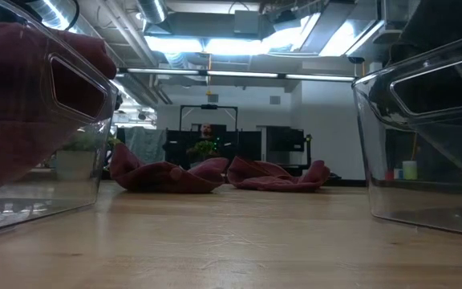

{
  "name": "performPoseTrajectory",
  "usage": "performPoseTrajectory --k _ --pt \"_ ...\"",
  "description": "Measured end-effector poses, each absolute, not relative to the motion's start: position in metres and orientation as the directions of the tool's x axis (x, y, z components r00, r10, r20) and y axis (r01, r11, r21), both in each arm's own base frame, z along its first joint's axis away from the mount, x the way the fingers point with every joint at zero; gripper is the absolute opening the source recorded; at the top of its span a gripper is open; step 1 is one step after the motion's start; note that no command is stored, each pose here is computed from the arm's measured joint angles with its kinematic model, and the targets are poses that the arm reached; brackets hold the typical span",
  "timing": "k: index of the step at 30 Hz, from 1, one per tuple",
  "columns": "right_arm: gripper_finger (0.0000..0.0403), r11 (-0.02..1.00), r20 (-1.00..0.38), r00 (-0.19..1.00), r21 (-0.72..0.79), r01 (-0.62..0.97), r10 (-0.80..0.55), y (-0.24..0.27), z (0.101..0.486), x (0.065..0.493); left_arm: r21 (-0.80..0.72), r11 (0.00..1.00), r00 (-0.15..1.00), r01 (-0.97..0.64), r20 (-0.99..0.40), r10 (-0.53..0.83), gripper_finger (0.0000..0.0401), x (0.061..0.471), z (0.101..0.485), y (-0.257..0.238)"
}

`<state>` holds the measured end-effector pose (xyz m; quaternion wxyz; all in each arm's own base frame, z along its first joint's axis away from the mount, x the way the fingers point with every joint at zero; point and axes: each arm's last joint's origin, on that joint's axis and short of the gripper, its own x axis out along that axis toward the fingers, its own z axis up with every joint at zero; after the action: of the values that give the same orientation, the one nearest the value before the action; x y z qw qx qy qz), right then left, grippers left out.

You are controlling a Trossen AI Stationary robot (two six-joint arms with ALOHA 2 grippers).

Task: Pick & Place hat
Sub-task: Put the black cap into the right transparent bin

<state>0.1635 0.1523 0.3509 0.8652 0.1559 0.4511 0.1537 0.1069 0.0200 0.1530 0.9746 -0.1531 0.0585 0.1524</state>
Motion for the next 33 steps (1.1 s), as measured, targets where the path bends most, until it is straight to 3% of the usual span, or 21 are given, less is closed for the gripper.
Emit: performPoseTrajectory --k 11,14,23,33 --pt "0.0005 0.839 -0.806 0.254 0.542 -0.043 0.534 0.179 0.291 0.141 -0.281 0.907 0.947 -0.315 -0.161 0.279 0.013 0.107 0.153 0.02" --pt "0.0008 0.834 -0.812 0.228 0.552 -0.001 0.537 0.184 0.272 0.138 -0.281 0.907 0.947 -0.315 -0.161 0.279 0.013 0.107 0.153 0.02" --pt "0.0008 0.895 -0.861 0.26 0.445 -0.03 0.437 0.192 0.245 0.145 -0.28 0.907 0.947 -0.315 -0.161 0.279 0.013 0.107 0.153 0.02" --pt "0.0007 0.941 -0.86 0.401 0.337 -0.016 0.315 0.18 0.265 0.159 -0.28 0.907 0.947 -0.315 -0.161 0.279 0.013 0.107 0.153 0.02"
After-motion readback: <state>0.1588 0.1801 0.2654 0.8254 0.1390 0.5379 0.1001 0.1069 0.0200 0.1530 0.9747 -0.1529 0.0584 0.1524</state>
